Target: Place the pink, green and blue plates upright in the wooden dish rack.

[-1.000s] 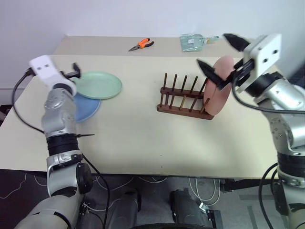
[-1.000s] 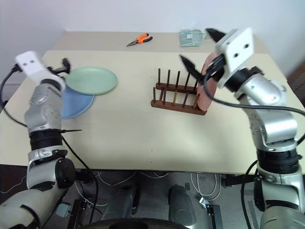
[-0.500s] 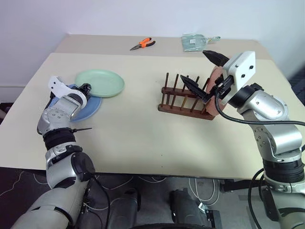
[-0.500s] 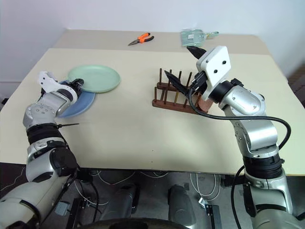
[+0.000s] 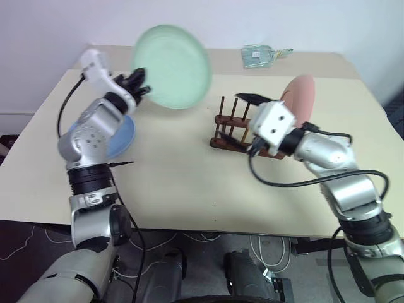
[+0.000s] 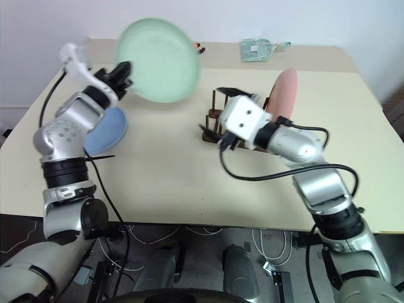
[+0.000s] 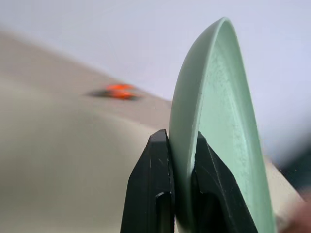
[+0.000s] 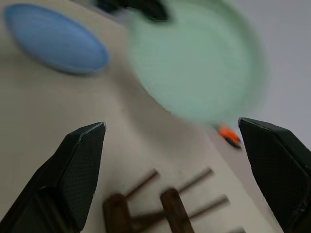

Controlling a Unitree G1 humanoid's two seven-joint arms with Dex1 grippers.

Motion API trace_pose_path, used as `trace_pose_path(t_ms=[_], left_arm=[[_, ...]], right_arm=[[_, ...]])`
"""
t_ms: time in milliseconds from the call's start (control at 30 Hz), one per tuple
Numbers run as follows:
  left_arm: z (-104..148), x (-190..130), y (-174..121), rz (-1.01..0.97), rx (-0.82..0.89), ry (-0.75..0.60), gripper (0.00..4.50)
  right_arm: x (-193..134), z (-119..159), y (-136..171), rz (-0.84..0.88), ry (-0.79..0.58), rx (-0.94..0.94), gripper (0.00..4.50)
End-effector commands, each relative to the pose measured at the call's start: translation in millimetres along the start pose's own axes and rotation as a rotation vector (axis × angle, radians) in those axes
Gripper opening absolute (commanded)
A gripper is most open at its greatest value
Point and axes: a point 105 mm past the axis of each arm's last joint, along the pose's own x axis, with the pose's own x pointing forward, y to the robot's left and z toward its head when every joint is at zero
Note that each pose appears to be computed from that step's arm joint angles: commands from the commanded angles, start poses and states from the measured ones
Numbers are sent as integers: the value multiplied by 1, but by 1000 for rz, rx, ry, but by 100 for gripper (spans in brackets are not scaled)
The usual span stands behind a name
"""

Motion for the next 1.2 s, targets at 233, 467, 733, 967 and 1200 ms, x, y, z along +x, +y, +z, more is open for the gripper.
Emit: trace_pose_path(t_ms=[233,467,733,967,1200], left_arm=[[5,-6,-67,-187,12,7,0],[4,-9,-65,-207,-39,5,76],[90,-16,-11,64,113,-395,406],[33,-24,48,176,683,-201,406],[-69,-33,20,-155,700,8,406]], right_arm=[[26,-17,-7,-56,80,-313,362],[24,-22,-10,-89,104,-352,6],[12,-19,-27,-229,106,-344,0],[-28,30,-63,-514,-295,406,0],[-39,28,-55,-611,-393,900,0]])
